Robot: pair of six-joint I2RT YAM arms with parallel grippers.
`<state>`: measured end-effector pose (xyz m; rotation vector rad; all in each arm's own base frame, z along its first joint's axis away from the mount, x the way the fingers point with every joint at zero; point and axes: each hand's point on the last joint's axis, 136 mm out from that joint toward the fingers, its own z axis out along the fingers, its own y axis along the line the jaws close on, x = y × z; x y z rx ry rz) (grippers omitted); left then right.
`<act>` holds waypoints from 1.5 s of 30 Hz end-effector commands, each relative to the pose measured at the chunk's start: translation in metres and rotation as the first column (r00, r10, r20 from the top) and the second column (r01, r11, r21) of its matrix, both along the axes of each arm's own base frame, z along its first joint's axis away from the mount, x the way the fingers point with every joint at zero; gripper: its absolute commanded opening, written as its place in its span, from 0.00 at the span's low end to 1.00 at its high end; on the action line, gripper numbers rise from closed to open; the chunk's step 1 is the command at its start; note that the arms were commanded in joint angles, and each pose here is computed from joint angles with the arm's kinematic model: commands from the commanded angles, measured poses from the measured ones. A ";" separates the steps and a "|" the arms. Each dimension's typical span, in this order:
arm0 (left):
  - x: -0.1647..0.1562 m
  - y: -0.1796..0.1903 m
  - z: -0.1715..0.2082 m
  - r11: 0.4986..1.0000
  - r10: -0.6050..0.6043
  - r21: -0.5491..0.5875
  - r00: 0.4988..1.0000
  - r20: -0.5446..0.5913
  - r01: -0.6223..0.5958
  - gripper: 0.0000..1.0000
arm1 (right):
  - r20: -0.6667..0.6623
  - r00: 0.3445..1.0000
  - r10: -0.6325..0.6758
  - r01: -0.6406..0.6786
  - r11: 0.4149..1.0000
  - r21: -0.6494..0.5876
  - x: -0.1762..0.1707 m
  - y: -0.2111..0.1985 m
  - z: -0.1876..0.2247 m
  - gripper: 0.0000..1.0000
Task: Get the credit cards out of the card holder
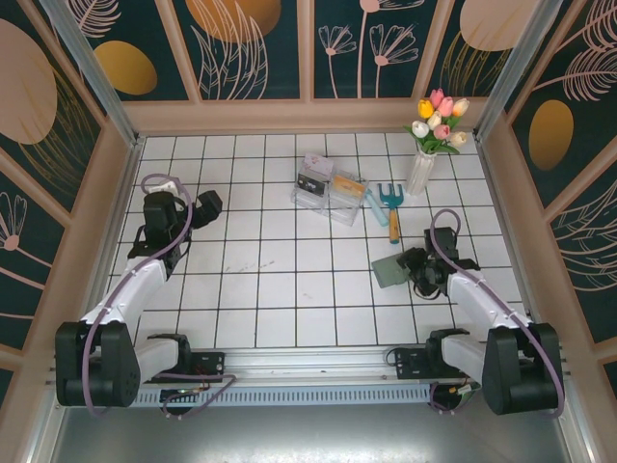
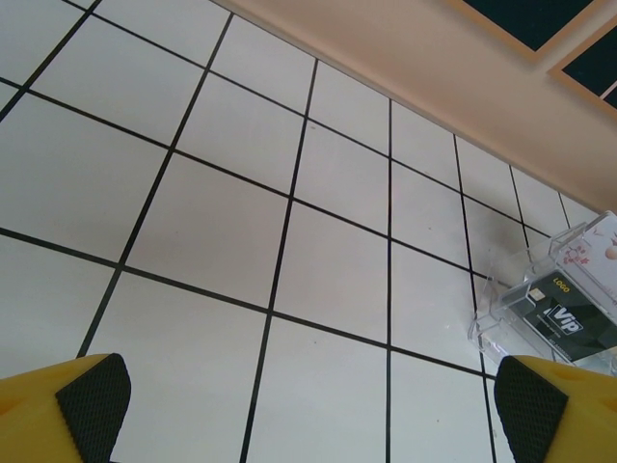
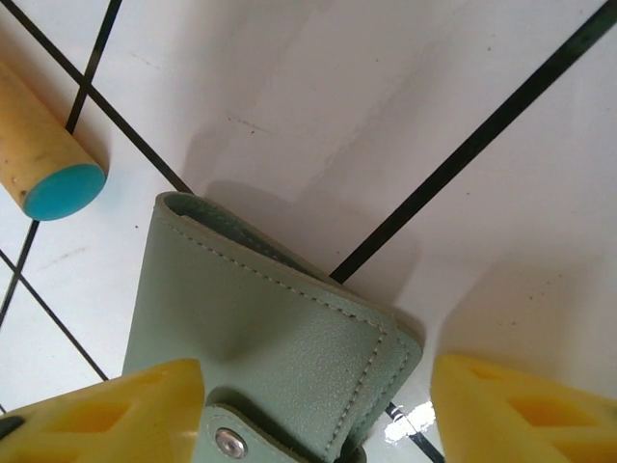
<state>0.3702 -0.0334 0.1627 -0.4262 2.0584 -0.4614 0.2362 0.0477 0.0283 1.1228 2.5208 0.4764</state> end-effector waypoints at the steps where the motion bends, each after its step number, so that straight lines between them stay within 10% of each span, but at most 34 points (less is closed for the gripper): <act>1: 0.005 -0.001 0.012 1.000 -0.003 -0.015 1.000 0.015 0.003 0.99 | 0.036 0.999 0.020 -0.020 1.000 0.002 0.014 0.006 0.009 0.54; 18: 0.001 -0.005 0.006 0.999 -0.037 0.001 0.999 -0.010 0.037 0.98 | -0.069 0.948 0.310 -0.313 0.949 -0.042 0.005 0.079 -0.012 0.43; 31: -0.010 -0.050 -0.013 0.975 -0.213 -0.083 0.972 -0.103 0.205 0.99 | -0.042 0.726 0.686 -0.687 0.723 -0.072 0.028 0.231 -0.024 0.40; 39: -0.037 -0.103 -0.051 0.921 -0.378 -0.195 0.897 -0.231 0.337 0.91 | 0.035 0.779 0.626 -0.616 0.774 -0.147 0.047 0.222 0.031 0.54; 45: -0.059 -0.147 -0.078 0.854 -0.509 -0.308 0.797 -0.326 0.419 0.76 | 0.127 0.827 0.547 -0.555 0.831 0.040 0.032 0.225 0.031 0.54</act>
